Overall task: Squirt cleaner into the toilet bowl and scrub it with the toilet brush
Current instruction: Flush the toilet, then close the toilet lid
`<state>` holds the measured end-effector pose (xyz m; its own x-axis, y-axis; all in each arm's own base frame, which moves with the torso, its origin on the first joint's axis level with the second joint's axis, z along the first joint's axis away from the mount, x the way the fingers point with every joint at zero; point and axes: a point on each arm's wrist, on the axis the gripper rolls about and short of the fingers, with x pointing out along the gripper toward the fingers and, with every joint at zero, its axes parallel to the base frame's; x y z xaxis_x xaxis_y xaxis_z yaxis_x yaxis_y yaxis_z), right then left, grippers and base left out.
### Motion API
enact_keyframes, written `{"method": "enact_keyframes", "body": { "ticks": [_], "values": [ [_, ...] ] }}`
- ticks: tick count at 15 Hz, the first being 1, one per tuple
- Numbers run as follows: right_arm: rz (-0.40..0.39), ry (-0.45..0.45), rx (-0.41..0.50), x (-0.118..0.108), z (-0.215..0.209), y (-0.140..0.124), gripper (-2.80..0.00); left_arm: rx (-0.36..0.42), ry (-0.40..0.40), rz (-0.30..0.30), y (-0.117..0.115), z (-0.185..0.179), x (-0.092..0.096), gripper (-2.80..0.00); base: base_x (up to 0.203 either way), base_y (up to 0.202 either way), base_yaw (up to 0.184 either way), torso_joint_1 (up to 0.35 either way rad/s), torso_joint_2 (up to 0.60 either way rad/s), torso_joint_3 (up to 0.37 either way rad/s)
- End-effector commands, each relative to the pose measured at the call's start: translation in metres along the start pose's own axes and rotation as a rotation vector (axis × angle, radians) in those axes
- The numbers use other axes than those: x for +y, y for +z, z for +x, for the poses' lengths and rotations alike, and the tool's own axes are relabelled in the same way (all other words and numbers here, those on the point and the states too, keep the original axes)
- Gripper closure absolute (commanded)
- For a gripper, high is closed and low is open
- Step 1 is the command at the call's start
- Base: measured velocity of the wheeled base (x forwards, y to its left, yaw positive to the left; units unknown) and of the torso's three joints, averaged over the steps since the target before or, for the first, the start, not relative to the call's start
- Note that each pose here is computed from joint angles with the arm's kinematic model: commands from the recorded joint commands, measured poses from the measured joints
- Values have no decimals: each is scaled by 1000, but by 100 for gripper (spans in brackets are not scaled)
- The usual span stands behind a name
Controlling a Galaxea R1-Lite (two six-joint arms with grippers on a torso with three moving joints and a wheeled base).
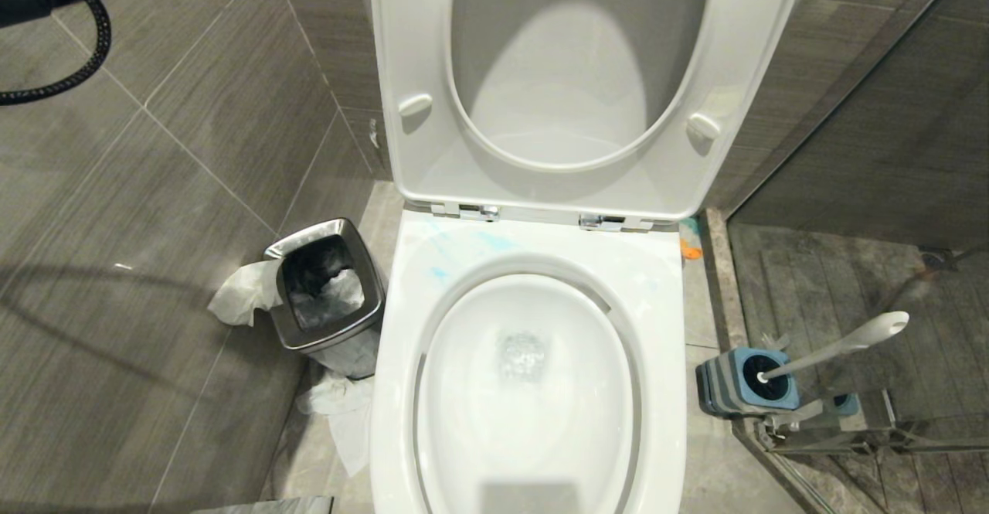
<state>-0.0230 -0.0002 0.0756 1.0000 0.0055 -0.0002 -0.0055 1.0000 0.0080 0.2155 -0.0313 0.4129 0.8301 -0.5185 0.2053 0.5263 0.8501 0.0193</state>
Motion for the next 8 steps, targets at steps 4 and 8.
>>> {"method": "enact_keyframes", "body": {
  "ticks": [4,8],
  "values": [
    [0,1,2,0,0,0,0,6,-10,-6,2,-4,-2,0,0,0,0,0,0,0],
    [0,1,1,0,0,0,0,17,-40,-29,-1,9,4,0,0,0,0,0,0,0]
  ]
}}
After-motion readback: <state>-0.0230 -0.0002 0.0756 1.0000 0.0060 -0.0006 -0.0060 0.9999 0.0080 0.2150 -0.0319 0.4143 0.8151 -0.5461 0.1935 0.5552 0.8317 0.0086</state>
